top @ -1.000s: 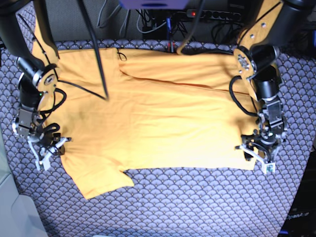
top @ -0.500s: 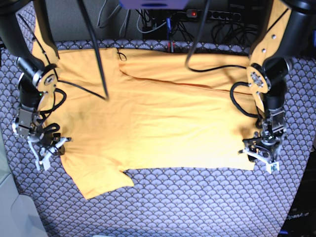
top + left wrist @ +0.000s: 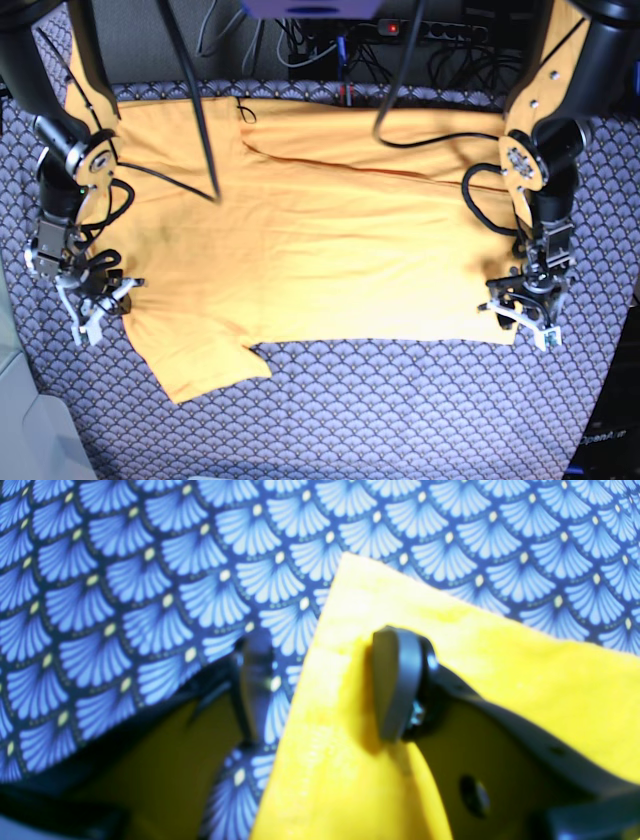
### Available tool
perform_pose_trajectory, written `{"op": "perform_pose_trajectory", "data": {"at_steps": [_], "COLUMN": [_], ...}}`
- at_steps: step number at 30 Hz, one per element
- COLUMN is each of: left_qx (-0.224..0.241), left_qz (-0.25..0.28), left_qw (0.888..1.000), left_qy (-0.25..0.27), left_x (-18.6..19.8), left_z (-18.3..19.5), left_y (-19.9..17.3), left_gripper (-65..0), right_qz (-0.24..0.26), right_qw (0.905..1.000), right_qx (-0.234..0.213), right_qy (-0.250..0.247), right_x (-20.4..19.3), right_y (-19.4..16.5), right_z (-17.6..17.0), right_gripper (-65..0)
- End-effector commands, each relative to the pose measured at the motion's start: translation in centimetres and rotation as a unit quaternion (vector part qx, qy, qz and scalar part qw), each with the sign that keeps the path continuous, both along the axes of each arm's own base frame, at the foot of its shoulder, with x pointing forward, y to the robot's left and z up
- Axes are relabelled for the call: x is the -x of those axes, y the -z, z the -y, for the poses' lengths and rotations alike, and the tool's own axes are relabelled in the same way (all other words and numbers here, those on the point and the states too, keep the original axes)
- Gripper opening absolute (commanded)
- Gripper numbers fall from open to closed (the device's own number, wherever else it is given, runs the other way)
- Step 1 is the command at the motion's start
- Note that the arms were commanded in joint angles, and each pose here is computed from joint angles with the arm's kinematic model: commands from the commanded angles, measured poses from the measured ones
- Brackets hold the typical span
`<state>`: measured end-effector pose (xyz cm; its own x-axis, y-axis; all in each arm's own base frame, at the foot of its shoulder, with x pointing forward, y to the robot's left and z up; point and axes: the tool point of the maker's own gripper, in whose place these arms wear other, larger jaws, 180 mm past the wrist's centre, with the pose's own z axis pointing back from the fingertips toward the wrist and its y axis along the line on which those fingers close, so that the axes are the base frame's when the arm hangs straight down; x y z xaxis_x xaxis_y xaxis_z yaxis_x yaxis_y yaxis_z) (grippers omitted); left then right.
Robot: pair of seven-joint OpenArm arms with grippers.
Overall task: Fold the T-shirt properly
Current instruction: 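Lower both grippers and grasp the hem corners, then lift the hem with both grippers and fold it over toward the collar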
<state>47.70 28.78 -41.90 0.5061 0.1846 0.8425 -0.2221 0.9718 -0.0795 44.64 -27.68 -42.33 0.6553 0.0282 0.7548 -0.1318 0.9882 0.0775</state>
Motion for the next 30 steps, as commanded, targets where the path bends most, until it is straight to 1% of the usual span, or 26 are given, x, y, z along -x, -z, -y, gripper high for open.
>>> {"op": "perform_pose_trajectory", "data": {"at_steps": [1, 4, 5, 6, 7, 10, 11, 15, 18, 20, 22, 24, 27, 30], "left_qx": [-0.004, -0.002, 0.001, 0.002, 0.001, 0.0, 0.0, -0.003, 0.006, 0.004, -0.007, -0.019, -0.028, -0.029], "left_qz": [0.028, 0.027, 0.027, 0.026, 0.025, 0.024, 0.023, 0.021, -0.006, -0.014, -0.002, 0.006, -0.007, 0.002], "left_qw": [1.0, 1.0, 1.0, 1.0, 1.0, 1.0, 1.0, 1.0, 1.0, 1.0, 1.0, 1.0, 1.0, 0.999], "left_qy": [-0.001, 0.0, 0.0, 0.0, 0.001, 0.002, 0.001, -0.002, -0.001, 0.001, 0.0, -0.006, -0.009, 0.024], "left_x": [-1.7, -1.6, -1.7, -1.6, -1.6, -1.6, -1.6, -1.5, -1.0, -1.0, -1.4, -1.1, -0.2, 0.0], "left_z": [-0.5, -0.4, -0.3, -0.2, -0.2, -0.2, -0.2, -0.6, -0.7, -0.7, -1.1, -1.8, -2.4, -0.8], "left_y": [-2.3, -2.2, -2.2, -2.2, -2.1, -2.1, -2.1, -2.1, -1.5, -1.4, -2.4, -2.8, -2.7, -3.6], "left_gripper": [-33.7, -34.6, -37.2, -40.8, -46.0, -63.9, -65.0, -65.0, -65.0, -65.0, -65.0, -65.0, -65.0, -65.0], "right_qz": [0.009, 0.009, 0.009, 0.009, 0.009, 0.008, 0.008, 0.01, 0.012, 0.026, 0.031, 0.044, 0.054, 0.064], "right_qw": [0.9999, 0.9999, 0.9999, 0.9999, 0.9999, 0.9999, 0.9999, 0.9999, 0.9998, 0.9992, 0.9983, 0.997, 0.9944, 0.9922], "right_qx": [0.013, 0.013, 0.013, 0.013, 0.013, 0.014, 0.014, 0.014, 0.015, 0.03, 0.047, 0.061, 0.089, 0.105], "right_qy": [0.002, 0.002, 0.002, 0.002, 0.002, 0.002, 0.002, 0.002, 0.005, 0.01, 0.016, 0.016, 0.02, 0.02], "right_x": [-0.8, -0.8, -0.8, -0.8, -0.8, -0.8, -0.8, -0.9, -0.9, -1.3, -0.7, -0.6, 0.5, 1.3], "right_y": [-1.3, -1.3, -1.3, -1.3, -1.3, -1.3, -1.3, -1.4, -1.6, -2.6, -2.7, -3.3, -3.5, -3.8], "right_z": [0.9, 1.0, 1.0, 1.0, 1.0, 1.0, 1.0, 1.0, 1.3, 2.2, 2.9, 2.7, 3.1, 2.9], "right_gripper": [-64.4, -64.4, -64.4, -64.4, -64.4, -64.4, -64.4, -64.8, -65.0, -65.0, -65.0, -65.0, -65.0, -65.0]}}
